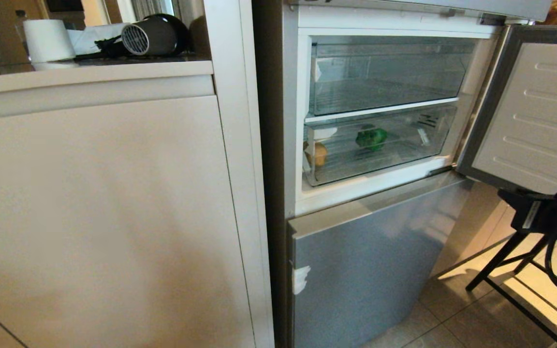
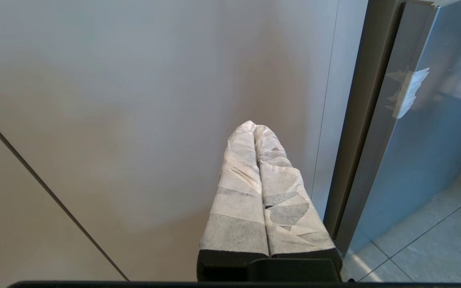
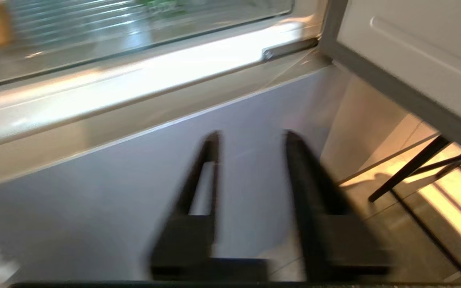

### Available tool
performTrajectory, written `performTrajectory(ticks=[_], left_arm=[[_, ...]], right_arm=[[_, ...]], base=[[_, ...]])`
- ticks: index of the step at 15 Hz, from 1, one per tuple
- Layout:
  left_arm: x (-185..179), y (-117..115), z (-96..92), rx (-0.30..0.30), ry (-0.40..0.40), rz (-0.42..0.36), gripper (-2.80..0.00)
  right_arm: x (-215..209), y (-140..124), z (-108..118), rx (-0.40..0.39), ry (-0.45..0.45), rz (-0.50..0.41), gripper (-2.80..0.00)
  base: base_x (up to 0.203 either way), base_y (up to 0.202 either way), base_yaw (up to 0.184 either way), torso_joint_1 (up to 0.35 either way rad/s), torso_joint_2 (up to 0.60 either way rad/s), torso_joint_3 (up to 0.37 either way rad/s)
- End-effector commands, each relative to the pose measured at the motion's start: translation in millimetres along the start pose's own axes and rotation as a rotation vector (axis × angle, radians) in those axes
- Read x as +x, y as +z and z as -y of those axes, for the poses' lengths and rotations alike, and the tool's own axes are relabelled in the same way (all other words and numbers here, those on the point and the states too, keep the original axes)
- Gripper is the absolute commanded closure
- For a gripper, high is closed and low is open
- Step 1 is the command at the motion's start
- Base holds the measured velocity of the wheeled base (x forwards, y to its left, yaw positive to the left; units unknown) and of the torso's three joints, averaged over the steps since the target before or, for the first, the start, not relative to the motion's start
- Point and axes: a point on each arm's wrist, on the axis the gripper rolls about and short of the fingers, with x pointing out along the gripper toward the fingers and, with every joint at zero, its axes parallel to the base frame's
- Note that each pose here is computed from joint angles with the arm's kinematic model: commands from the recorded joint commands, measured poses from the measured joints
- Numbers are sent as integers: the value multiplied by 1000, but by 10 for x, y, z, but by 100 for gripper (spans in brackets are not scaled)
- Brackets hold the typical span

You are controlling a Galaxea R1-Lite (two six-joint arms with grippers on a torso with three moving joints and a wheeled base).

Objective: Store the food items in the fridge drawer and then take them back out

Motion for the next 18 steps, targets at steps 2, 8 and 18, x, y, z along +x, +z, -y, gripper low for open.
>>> performTrajectory(ticks=[2, 8, 18], left_arm=[[7, -30, 3, 0, -1, -11, 0], [7, -30, 3, 0, -1, -11, 0], [7, -29, 3, 0, -1, -10, 0]], right_arm=[[349, -157, -6, -45, -16, -58, -280], [905, -92, -54, -93, -45, -40, -280], [1353, -265, -559, -83, 299, 134, -280]], base=[[0, 0, 0, 0, 0, 0], [0, 0, 0, 0, 0, 0], [0, 0, 0, 0, 0, 0]])
